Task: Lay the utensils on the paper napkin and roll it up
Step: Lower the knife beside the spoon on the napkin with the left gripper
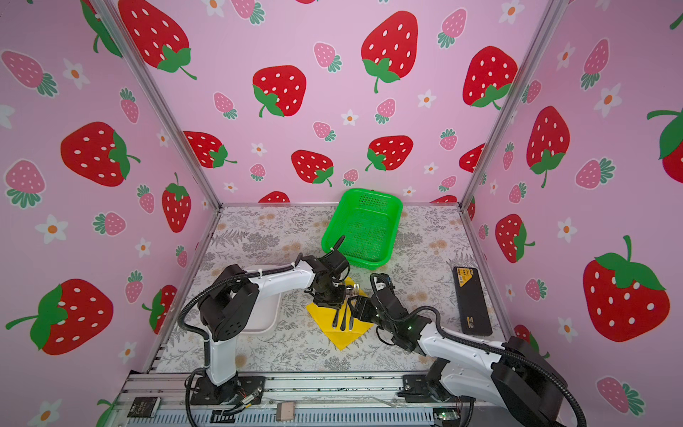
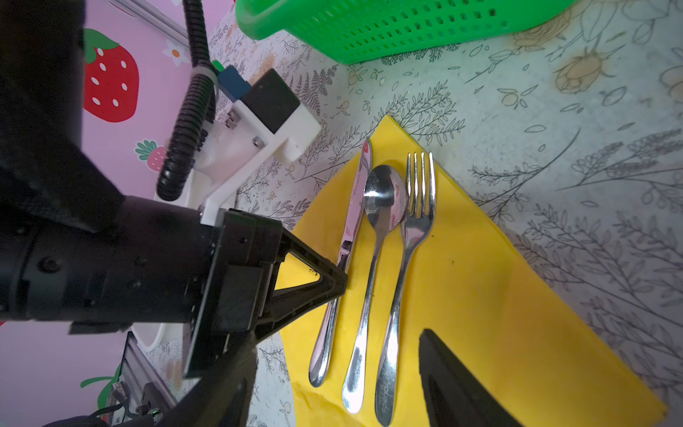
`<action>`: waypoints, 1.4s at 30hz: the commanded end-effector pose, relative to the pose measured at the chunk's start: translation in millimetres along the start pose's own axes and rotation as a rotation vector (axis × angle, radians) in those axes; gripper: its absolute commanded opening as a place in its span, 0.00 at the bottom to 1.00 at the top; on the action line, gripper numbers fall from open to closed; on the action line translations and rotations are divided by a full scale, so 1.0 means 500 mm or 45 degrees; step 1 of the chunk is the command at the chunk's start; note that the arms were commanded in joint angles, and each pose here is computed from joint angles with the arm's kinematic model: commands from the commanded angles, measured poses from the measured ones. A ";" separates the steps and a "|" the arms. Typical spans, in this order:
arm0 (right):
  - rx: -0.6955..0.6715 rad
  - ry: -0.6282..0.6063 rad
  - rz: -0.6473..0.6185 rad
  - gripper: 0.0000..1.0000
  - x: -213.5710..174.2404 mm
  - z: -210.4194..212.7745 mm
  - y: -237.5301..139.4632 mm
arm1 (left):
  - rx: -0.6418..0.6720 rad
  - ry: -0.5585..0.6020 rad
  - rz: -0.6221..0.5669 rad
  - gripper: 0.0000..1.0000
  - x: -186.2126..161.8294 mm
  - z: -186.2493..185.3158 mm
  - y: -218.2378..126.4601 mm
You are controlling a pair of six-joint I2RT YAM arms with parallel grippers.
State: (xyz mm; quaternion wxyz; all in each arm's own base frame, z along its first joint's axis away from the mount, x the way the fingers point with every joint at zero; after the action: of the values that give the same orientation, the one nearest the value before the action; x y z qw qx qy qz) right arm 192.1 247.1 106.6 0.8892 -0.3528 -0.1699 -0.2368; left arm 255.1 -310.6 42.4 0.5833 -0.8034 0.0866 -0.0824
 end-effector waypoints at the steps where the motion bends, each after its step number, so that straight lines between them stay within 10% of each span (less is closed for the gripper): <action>1: -0.007 0.010 0.000 0.71 0.000 -0.003 0.000 | -0.024 0.007 -0.009 0.10 0.009 -0.016 -0.004; 23: -0.003 0.016 0.004 0.71 -0.001 -0.003 0.000 | -0.014 -0.013 -0.026 0.16 0.004 -0.013 -0.015; 42: 0.016 -0.088 -0.049 0.71 0.031 0.030 -0.034 | -0.090 0.038 -0.363 0.26 -0.018 -0.004 -0.154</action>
State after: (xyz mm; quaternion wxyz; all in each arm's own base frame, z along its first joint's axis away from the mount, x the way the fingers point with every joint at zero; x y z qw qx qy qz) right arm 188.7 241.6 113.4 0.8858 -0.3592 -0.1798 -0.2322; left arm 248.7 -292.3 104.5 0.5413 -0.8266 0.0098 -0.1535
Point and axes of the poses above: each gripper's point midway between its finger pads, its own y axis out along the fingers, its own z axis along the line the jaws close on, x = y × z, the point moved 2 cm from there along -y, back along the fingers, and after that the axes turned 5 degrees about y, right-handed, at the moved point
